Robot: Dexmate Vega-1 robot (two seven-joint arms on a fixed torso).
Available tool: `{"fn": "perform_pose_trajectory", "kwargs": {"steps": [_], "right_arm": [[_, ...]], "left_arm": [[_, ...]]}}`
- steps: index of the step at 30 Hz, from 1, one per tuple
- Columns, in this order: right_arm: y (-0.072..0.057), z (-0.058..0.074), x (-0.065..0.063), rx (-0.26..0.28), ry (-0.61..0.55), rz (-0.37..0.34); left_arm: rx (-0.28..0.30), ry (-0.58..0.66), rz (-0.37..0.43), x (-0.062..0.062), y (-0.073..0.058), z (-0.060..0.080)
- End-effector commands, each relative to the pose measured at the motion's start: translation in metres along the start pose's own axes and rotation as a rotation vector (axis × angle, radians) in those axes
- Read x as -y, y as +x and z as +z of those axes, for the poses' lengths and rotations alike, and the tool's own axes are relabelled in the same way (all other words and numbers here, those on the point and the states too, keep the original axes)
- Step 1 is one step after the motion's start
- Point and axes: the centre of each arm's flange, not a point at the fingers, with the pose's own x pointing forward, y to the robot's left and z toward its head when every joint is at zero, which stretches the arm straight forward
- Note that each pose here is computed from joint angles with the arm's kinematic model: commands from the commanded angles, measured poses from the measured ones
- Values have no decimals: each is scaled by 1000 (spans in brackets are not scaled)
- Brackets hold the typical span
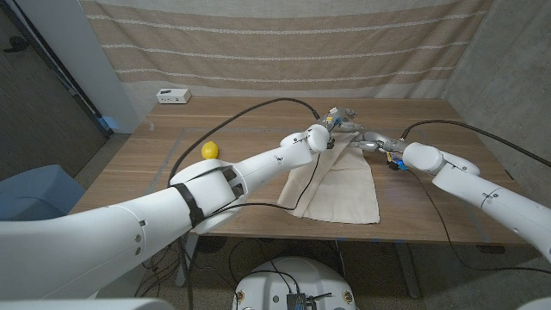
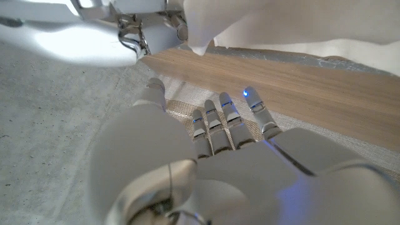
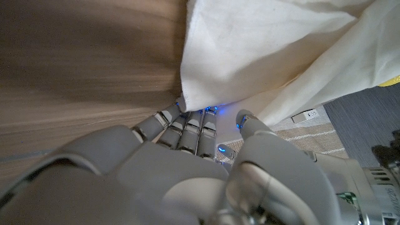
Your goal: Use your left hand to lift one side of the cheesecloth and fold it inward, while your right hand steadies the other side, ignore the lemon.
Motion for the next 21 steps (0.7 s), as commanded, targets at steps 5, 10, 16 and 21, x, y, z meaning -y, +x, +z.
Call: {"fn": "perform_pose_trajectory", "kwargs": {"steps": [5, 10, 16, 21], "right_arm": [[-20, 10, 20, 101, 67, -156], [-27, 16, 24, 123, 49, -227], [-36, 24, 29, 140, 43, -292], [-43, 29, 32, 137, 41, -337]], "left_arm": [[68, 58, 49, -24, -54, 13], [34, 133, 74, -30, -81, 18], [0, 175, 102, -42, -109, 16], [-57, 203, 125, -53, -130, 9]]}}
